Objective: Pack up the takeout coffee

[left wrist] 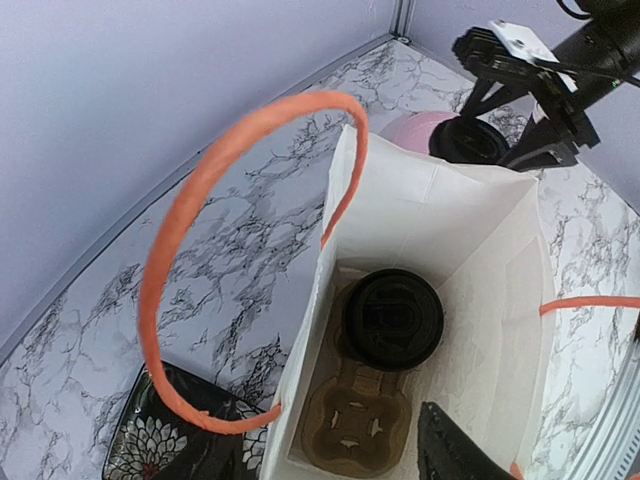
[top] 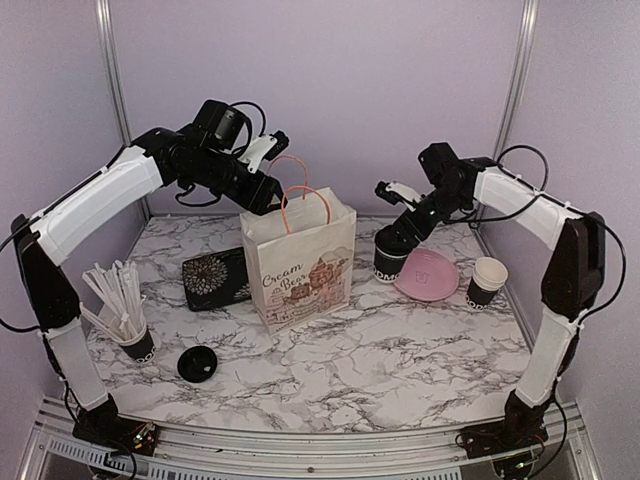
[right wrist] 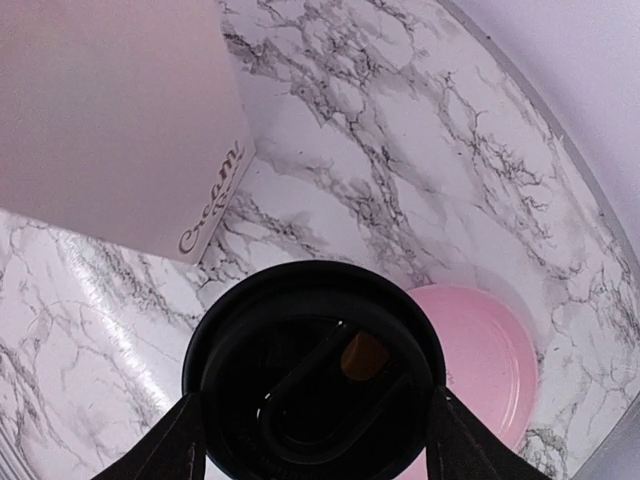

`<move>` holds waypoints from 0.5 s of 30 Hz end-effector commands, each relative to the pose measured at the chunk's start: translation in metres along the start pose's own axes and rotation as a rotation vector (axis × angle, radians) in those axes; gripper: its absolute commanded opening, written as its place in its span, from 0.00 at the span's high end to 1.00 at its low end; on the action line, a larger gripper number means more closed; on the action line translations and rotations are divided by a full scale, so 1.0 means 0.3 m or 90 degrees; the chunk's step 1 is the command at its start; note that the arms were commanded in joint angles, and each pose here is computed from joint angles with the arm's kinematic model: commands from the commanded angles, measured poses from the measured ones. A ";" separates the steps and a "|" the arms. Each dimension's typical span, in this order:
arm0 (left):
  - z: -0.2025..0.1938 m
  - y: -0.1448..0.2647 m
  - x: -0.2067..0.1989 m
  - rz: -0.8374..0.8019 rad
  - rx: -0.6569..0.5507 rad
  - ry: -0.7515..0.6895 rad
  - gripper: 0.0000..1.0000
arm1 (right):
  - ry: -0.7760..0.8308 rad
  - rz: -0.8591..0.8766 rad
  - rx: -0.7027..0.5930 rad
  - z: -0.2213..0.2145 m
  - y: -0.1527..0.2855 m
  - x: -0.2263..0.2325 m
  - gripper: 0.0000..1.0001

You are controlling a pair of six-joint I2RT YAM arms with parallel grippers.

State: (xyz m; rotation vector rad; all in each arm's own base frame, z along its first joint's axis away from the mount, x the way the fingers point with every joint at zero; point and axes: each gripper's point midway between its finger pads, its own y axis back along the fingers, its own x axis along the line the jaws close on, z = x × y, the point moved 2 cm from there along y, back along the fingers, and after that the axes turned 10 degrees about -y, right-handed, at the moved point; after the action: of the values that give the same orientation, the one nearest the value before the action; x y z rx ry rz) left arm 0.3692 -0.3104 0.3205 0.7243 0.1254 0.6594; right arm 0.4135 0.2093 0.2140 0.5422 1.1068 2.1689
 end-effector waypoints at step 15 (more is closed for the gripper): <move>0.117 0.260 0.068 0.105 -0.098 0.022 0.30 | 0.306 0.204 0.022 -0.280 0.079 0.700 0.36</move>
State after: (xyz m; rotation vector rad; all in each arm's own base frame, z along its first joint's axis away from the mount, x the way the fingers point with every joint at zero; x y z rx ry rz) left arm 0.3639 -0.2864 0.3645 0.6638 0.0637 0.7824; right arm 0.2325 0.2658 0.1983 0.3789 1.3590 2.5057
